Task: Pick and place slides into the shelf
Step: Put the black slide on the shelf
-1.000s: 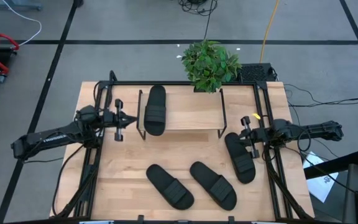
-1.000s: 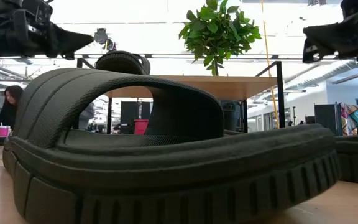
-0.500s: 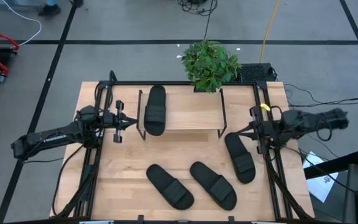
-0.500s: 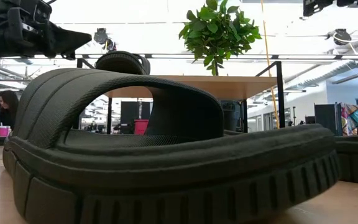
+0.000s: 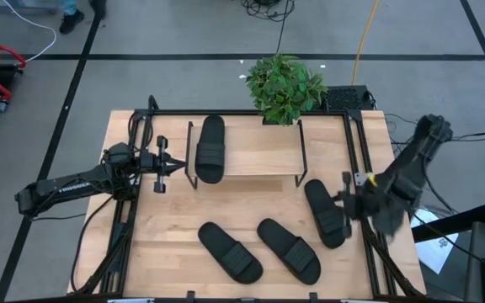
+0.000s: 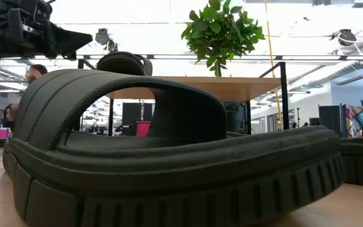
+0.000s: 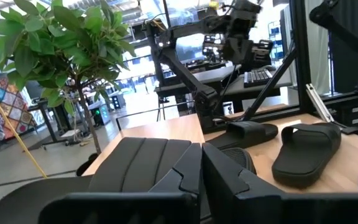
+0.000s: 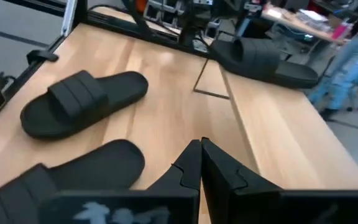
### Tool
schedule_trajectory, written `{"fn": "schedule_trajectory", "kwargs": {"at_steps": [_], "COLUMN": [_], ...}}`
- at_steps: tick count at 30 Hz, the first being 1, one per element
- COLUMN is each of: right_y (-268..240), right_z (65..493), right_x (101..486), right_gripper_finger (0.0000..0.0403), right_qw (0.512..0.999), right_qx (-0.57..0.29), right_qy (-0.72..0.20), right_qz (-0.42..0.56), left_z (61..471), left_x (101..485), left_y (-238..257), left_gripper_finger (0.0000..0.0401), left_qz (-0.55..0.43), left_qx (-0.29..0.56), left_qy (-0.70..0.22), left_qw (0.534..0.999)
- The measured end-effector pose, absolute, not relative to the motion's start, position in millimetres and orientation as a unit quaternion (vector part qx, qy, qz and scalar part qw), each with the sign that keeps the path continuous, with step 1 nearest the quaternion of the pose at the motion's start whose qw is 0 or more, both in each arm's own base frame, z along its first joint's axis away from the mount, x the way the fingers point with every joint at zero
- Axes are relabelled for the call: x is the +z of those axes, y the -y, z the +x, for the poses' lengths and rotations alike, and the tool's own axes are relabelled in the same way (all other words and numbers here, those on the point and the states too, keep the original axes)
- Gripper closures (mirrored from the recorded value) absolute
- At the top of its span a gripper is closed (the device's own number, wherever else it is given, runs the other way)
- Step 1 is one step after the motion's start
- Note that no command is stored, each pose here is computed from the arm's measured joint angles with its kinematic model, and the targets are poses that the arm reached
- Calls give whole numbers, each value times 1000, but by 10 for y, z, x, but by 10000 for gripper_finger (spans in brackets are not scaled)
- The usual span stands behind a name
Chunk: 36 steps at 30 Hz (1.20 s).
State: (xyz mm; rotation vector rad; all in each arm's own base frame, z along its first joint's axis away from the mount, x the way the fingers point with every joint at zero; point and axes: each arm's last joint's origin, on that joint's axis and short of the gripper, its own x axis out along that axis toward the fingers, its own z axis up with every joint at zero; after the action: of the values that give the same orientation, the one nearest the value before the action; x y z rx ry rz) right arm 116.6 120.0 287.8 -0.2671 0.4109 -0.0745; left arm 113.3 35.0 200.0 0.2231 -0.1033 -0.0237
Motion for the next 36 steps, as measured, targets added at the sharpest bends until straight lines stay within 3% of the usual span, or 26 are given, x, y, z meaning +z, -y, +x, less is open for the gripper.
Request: {"fn": "schedule_trajectory", "kwargs": {"at_steps": [10, 15, 20, 27, 36], "right_y": [-1694, -1704, -1751, -1847, -2078], "right_z": [908, 884, 890, 921, 1005], "right_x": [2641, 2367, 2056, 1890, 1810], "right_gripper_finger": [403, 403, 403, 403, 403], "right_qw": [975, 955, 898, 888, 857], "right_qx": [-21, -58, -111, -140, -181], "right_qy": [-193, -279, -422, -434, -464], "right_qz": [-106, -82, -62, -50, -135], "left_z": [1133, 1133, 1133, 1133, 1134], "left_x": [1999, 1999, 1999, 1999, 1989], "left_y": [-349, -350, -349, -349, -350], "left_gripper_finger": [398, 383, 386, 395, 385], "left_qz": [108, 97, 85, 83, 79], "left_qx": [-12, -13, -13, -14, -14], "left_qy": [51, 51, 51, 51, 46], "left_qw": [993, 994, 995, 995, 996]}}
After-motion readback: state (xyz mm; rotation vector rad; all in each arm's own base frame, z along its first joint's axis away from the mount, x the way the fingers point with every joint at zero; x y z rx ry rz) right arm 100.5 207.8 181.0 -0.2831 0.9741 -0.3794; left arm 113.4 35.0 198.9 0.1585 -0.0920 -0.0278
